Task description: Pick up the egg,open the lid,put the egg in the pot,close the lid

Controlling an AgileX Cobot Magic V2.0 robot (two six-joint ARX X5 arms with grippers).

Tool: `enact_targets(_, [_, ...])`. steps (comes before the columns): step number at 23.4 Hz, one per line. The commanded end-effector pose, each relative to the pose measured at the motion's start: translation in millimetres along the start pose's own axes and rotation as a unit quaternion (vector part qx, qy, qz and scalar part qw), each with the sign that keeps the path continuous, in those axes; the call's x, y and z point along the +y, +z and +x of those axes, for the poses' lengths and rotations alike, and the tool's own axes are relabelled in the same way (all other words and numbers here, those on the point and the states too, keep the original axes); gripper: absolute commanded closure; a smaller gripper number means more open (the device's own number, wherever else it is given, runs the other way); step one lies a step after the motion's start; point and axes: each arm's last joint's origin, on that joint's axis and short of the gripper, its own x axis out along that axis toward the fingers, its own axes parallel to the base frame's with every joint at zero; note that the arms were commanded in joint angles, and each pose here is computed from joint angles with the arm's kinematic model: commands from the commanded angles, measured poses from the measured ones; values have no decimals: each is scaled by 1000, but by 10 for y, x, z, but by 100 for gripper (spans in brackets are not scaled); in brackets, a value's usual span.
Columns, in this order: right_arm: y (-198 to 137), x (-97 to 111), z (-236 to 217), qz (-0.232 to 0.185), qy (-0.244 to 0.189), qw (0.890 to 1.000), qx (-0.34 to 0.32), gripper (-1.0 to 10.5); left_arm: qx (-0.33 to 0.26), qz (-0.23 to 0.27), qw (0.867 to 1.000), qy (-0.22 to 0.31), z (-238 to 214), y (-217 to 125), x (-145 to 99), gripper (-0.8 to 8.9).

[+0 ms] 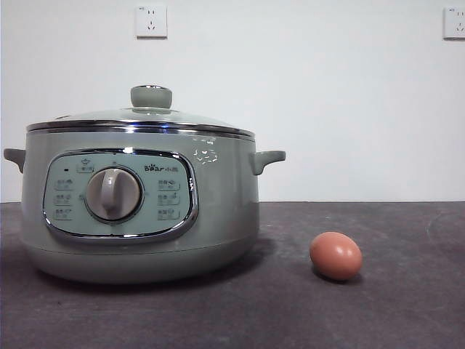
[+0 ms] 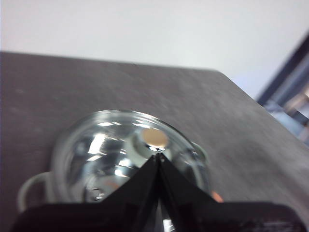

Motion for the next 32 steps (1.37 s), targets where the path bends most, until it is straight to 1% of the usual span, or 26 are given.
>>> enact_targets(1, [59,-4,43,-20,10,1000,20,794,14,12,1000,-20,63,61,7,716])
enact_targets(3, [85,-7,89,-15,9,999,32,637,22,8,999,-24,117,97,22,567])
enact_targets(5, [90,-6,128,-13,13,999,40,537,27,3,999,-22,146,120,33,484])
enact_targets(6, [86,-2,149,-12,14,999,44,529,27,0,999,-22,154,132,34,467])
enact_targets(8, [75,14,187,-14,12,999,51,533,25,-7,999,-20,153,144,32,467])
enact_targets(10, [55,54,242,-21,-3,998,59,533,21,-7,1000,-21,145,161,23,467])
enact_targets(14, [-11,162,384,-42,-57,995,77,537,16,-4,1000,-23,137,183,13,467])
enact_targets(16, [-62,221,481,-52,-87,991,92,538,17,-4,1000,-23,137,182,12,467])
enact_targets(19, [-172,297,688,-69,-126,981,128,541,19,-3,999,-28,143,178,-3,467])
enact_targets(22, [-342,322,1016,-82,-154,966,188,542,20,-2,999,-31,147,175,-13,467])
enact_targets(24, [-455,269,1236,-84,-169,955,229,542,20,-2,999,-31,147,175,-13,468])
enact_targets(26, [-578,169,1471,-81,-183,942,268,542,20,-2,999,-31,147,175,-13,467])
enact_targets(28, [-694,78,1668,-78,-192,932,297,542,20,-2,999,-31,147,175,-13,467])
enact_targets(32, [-880,-58,1957,-72,-196,922,327,542,20,-2,999,-30,147,175,-13,468])
